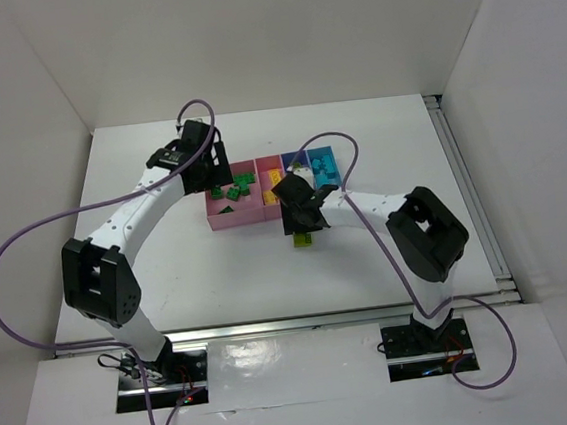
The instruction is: Sort the legos into containers by color
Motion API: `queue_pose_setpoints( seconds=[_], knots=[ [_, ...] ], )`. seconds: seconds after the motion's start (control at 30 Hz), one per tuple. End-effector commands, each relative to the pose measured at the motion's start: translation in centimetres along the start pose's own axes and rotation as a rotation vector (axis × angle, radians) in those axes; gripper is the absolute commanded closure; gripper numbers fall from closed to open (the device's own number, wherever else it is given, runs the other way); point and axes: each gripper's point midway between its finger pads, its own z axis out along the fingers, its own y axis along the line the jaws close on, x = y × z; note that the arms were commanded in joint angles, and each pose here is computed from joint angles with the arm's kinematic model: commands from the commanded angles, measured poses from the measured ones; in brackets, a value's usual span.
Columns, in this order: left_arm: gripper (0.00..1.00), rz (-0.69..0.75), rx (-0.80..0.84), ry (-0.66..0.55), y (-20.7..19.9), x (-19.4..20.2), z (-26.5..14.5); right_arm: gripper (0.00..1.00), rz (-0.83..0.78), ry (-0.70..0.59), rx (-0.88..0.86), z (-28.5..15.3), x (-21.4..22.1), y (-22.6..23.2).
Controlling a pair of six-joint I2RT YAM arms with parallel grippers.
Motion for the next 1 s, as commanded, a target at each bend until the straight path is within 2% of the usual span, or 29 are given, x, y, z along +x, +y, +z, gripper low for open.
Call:
queue_pose_setpoints(
  seconds=[0.0, 0.13, 0.2, 0.37, 0.53, 0.63, 0.83, 0.97],
  knots=[
    [0.06, 0.012, 0.031, -0.024, 0.0, -0.4, -1.4, 0.45, 0.010, -0.060, -0.034, 0.0, -2.0, 1.4],
    [0.06, 0.015, 0.036, -0.011, 0.0, 0.0, -1.3, 0.60, 0.005, -0.073, -0.042, -1.1, -2.7, 1.5],
    [0.06, 0.015, 0.036, -0.011, 0.0, 0.0, -1.3, 0.64, -0.014, -0.128, -0.084, -3.0, -4.4, 2.4],
    [0.06, 0.005, 0.003, -0.004, 0.8, 0.4, -0.8, 0.64, 0.003, -0.258, -0.156, -8.3, -7.7, 2.5],
    [0.06, -0.017, -0.013, 0.002, 1.8, 0.6, -0.6, 0.64, 0.071, -0.336, -0.063, -10.6, -11.6, -0.1],
    [0.06, -0.032, -0.018, 0.005, 2.4, 0.5, -0.6, 0.62, 0.093, -0.354, -0.037, -9.4, -14.6, -1.3],
    [0.06, -0.029, -0.024, 0.004, 2.9, 0.5, -0.6, 0.59, 0.124, -0.333, 0.007, -5.2, -17.8, -2.5],
    [0.05, -0.038, -0.040, 0.003, 4.0, 0.3, -0.6, 0.45, 0.125, -0.332, -0.058, -3.9, -19.5, -1.4]
  ],
)
